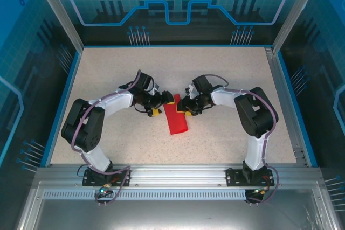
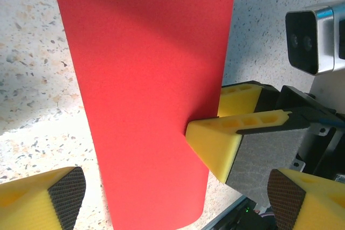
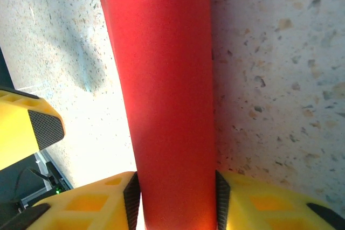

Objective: Fold a paper plane with a square sheet of paper (pick it up from the middle)
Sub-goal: Fold the square sheet of paper in half at the center of the table, then hold the square sheet of paper at the center of the table.

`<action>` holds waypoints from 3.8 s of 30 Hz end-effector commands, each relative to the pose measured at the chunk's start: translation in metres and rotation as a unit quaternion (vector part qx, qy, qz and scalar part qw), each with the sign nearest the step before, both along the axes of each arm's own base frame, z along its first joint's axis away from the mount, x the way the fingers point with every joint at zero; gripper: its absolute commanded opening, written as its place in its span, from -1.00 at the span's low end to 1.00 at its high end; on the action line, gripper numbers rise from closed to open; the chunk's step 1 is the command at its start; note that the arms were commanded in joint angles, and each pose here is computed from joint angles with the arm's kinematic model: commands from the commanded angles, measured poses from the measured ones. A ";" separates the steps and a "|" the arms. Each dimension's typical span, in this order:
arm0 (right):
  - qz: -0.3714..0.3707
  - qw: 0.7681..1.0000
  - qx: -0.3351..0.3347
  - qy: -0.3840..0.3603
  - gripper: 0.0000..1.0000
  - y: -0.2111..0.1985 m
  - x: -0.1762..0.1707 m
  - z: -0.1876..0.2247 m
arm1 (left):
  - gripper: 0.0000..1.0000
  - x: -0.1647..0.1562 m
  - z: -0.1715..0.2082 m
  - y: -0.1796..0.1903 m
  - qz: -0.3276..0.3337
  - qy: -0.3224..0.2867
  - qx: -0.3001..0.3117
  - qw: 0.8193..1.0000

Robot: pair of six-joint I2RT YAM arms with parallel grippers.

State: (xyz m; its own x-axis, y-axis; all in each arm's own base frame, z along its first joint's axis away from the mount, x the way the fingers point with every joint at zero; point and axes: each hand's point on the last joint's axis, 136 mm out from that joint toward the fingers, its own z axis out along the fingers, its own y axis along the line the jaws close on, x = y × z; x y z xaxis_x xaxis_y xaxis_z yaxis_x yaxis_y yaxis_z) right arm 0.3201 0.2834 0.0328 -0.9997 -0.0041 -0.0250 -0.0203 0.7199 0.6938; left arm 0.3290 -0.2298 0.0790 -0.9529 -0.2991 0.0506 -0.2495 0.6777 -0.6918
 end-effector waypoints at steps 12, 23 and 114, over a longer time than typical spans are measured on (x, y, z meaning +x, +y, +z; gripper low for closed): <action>-0.153 0.979 0.136 -0.018 -0.24 0.017 0.039 0.057 | 0.85 0.003 0.023 0.021 0.039 -0.027 0.042 0.998; -0.225 0.962 0.150 -0.042 -0.27 0.018 0.054 0.072 | 0.88 0.005 0.043 0.045 0.070 -0.049 0.030 0.996; -0.103 0.992 -0.049 -0.050 0.34 -0.040 -0.004 0.028 | -0.91 0.007 -0.006 -0.022 -0.062 -0.017 -0.053 0.997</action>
